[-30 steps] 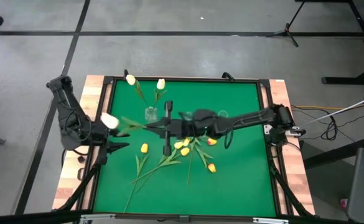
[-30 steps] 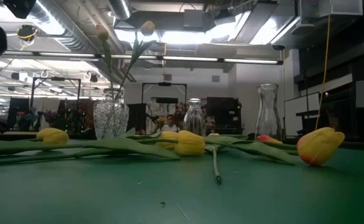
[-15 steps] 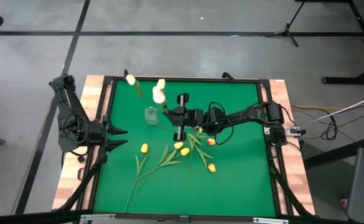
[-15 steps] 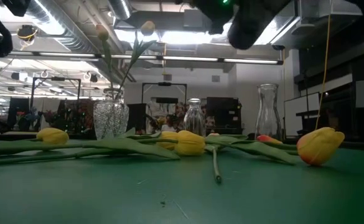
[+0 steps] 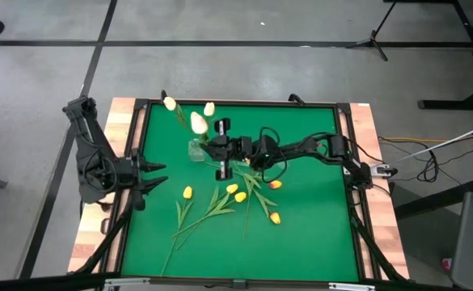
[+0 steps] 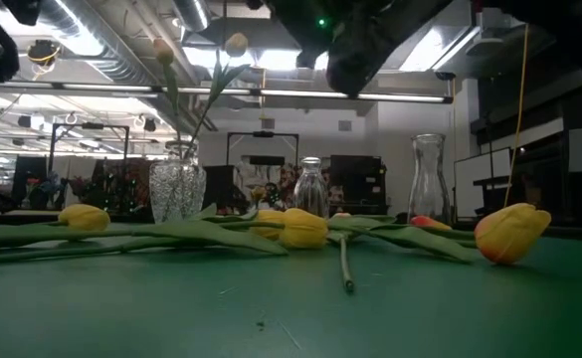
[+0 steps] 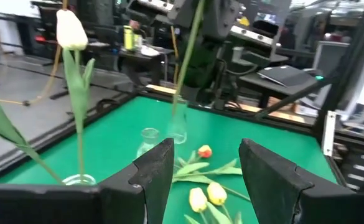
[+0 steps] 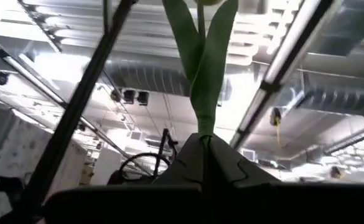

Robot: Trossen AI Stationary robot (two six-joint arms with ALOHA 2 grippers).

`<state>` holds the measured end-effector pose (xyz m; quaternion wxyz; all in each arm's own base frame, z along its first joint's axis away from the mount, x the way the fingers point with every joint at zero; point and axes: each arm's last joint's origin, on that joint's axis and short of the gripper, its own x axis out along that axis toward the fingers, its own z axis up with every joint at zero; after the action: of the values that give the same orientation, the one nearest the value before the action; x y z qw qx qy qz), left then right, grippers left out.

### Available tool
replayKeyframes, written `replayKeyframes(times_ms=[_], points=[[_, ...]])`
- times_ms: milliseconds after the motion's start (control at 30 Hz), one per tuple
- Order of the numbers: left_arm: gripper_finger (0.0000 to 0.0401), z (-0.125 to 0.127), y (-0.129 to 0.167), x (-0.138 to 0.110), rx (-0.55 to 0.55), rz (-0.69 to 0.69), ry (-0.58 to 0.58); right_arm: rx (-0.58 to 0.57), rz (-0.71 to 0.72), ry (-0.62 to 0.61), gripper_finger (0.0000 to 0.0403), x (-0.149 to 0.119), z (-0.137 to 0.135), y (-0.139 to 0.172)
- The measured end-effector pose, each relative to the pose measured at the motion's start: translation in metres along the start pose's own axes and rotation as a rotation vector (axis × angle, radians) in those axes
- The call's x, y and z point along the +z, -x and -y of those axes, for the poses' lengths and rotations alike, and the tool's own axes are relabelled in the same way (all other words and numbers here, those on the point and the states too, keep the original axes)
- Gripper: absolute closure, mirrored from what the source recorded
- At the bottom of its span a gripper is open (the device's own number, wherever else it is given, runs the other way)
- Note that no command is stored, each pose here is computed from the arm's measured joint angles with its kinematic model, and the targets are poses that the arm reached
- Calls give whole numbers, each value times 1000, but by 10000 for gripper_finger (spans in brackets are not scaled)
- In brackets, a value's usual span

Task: Sort flowers into vase by color
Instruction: Put the white flower into the left transparent vase

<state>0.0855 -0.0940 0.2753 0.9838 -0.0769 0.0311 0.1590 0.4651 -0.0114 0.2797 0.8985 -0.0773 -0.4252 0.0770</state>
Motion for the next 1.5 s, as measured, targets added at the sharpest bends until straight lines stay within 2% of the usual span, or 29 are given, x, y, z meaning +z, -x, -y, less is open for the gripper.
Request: replayKeyframes(times_ms=[200, 267, 367, 433, 600, 967, 1233, 1367, 1500], points=[[222, 12, -11, 0, 89, 35, -19, 38, -22, -75, 402, -2, 0, -2], [222, 19, -16, 4, 49, 30, -29, 53, -61, -108, 402, -6, -1, -1], [222, 31, -22, 16, -65, 56, -45, 41, -87, -161, 402, -9, -2, 2], [222, 33, -26, 22, -86, 86, -62, 30, -79, -187, 402, -9, -2, 2], [222, 29, -40, 24, -85, 96, -106, 50, -41, -233, 402, -4, -8, 0], [222, 17, -78, 22, -194, 55, -79, 87, -81, -289, 402, -7, -30, -3], [222, 17, -100, 12, -236, -6, -43, 104, -91, -315, 402, -8, -30, -3], [222, 17, -106, 13, -267, 10, -24, 110, -107, -321, 402, -9, -31, -3], [222, 13, -110, 14, -242, 12, -24, 109, -127, -326, 402, -11, -31, -3]])
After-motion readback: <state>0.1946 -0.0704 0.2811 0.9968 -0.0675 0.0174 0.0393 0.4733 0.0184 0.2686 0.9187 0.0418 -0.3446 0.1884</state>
